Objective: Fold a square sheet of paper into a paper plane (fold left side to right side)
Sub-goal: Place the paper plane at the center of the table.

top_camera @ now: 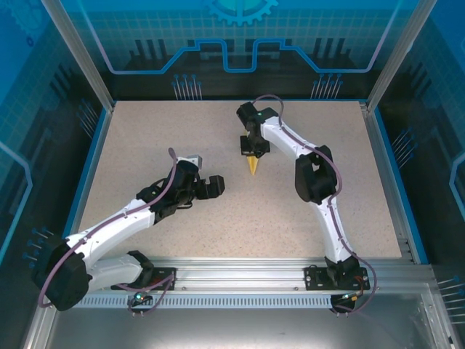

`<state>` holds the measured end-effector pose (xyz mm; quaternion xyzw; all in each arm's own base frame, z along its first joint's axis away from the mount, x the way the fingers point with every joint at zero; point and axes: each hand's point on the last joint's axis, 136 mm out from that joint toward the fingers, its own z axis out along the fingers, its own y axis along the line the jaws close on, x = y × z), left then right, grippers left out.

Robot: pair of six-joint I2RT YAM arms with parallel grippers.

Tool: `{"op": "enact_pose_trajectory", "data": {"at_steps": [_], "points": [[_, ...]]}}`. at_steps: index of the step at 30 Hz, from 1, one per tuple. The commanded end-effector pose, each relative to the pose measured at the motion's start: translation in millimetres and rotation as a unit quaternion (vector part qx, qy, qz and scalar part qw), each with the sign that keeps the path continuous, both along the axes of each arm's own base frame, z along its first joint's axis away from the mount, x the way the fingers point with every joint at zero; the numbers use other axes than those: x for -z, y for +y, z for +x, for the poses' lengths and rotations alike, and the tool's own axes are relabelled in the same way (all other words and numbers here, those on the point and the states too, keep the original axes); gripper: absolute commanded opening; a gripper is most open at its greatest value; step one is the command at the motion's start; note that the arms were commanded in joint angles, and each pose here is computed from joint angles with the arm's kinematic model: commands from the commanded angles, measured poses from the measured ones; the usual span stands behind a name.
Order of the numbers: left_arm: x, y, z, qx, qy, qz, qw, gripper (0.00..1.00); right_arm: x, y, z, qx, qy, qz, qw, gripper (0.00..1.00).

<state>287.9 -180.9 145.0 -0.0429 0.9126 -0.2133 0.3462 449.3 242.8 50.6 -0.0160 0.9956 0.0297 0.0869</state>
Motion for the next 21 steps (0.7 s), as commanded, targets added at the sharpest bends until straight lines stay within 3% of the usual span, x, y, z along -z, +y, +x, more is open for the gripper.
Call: {"op": "enact_pose_trajectory", "data": {"at_steps": [1,6,11,21], "points": [[3,1,-5,0.012,0.003,0.01,1.0,0.98,13,-4,-15,-0.01,0.037,-0.031,0.999,0.06],[3,-1,-5,0.015,0.006,0.008,1.0,0.98,23,0,-17,-0.015,0.045,-0.035,0.998,0.09],[4,-1,-5,0.017,0.01,0.013,1.0,0.99,17,3,-18,-0.026,0.041,-0.037,0.998,0.22],[-16,6,-2,-0.002,0.005,0.021,1.0,0.98,-74,0,-31,-0.054,-0.03,-0.019,0.998,0.45]]}}
